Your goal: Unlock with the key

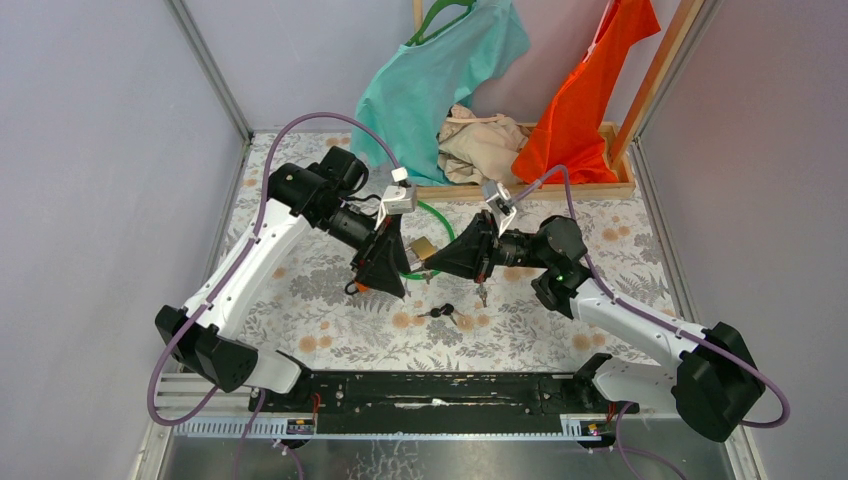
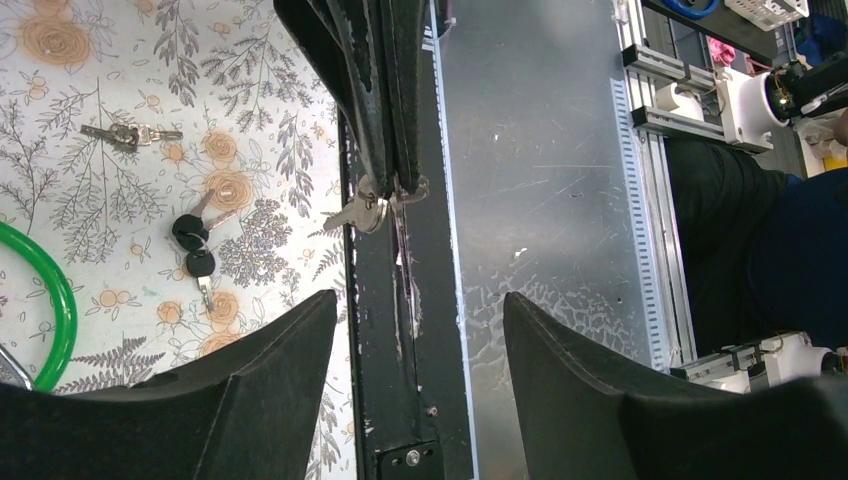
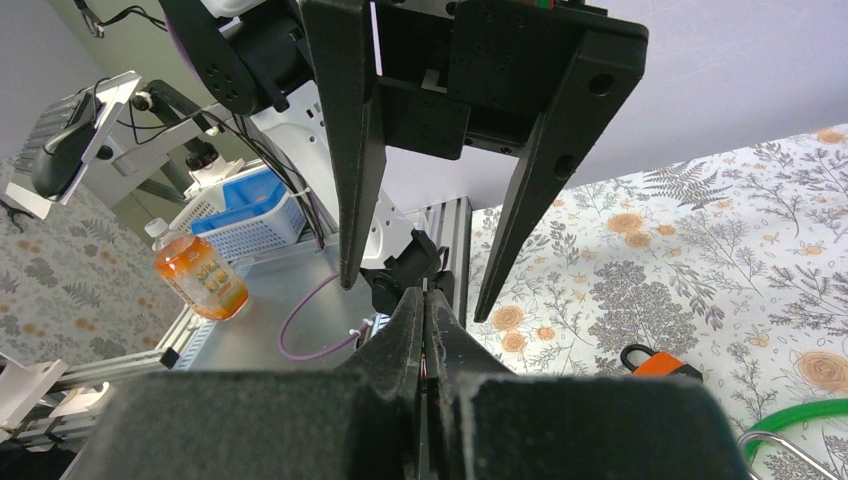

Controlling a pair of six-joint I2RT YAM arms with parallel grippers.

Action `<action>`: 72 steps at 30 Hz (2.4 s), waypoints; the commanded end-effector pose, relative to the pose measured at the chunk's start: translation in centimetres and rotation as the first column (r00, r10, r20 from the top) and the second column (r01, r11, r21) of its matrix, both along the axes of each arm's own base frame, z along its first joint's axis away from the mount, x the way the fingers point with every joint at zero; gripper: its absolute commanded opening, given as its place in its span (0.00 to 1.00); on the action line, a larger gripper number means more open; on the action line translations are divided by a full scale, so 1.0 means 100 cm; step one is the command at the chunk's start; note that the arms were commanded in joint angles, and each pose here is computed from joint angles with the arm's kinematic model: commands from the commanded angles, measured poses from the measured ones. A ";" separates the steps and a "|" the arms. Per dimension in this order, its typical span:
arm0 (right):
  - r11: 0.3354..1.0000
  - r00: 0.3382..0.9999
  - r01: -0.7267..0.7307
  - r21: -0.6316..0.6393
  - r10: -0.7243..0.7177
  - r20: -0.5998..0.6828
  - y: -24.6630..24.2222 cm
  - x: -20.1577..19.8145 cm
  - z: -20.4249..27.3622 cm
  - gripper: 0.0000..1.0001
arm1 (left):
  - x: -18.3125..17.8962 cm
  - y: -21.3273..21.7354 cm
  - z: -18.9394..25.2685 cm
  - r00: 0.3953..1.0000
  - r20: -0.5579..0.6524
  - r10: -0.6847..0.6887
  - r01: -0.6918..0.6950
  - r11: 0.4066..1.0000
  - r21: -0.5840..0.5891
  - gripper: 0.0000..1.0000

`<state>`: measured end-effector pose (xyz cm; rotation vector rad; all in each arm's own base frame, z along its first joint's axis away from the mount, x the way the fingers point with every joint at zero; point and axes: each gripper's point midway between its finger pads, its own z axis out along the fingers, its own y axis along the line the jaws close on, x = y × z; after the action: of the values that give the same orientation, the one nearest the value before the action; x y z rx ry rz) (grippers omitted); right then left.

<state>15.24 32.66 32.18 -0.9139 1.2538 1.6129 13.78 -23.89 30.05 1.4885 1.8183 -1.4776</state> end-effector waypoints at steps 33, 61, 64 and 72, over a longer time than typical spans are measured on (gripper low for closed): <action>0.972 0.990 -0.116 -0.206 0.131 0.057 0.011 0.002 0.012 0.56 | 0.006 0.006 -0.012 0.998 0.041 0.050 -0.053 0.996 0.067 0.00; 0.940 0.979 -0.199 -0.278 0.180 -0.092 0.018 0.004 -0.019 0.00 | 0.019 0.005 -0.016 0.998 0.016 0.066 -0.067 0.988 0.137 0.05; 0.948 0.985 -0.172 -0.268 0.160 -0.064 0.015 0.003 -0.018 0.00 | 0.023 0.005 -0.019 0.997 0.015 0.078 -0.079 0.985 0.151 0.07; 0.952 0.994 -0.090 -0.292 0.068 -0.086 0.010 0.008 -0.028 0.00 | 0.033 0.007 -0.029 0.994 0.029 0.102 -0.106 0.974 0.202 0.59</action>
<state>15.78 34.06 28.03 -1.1538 1.5964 1.6078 16.04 -23.20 27.22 1.4658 2.0489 -1.3295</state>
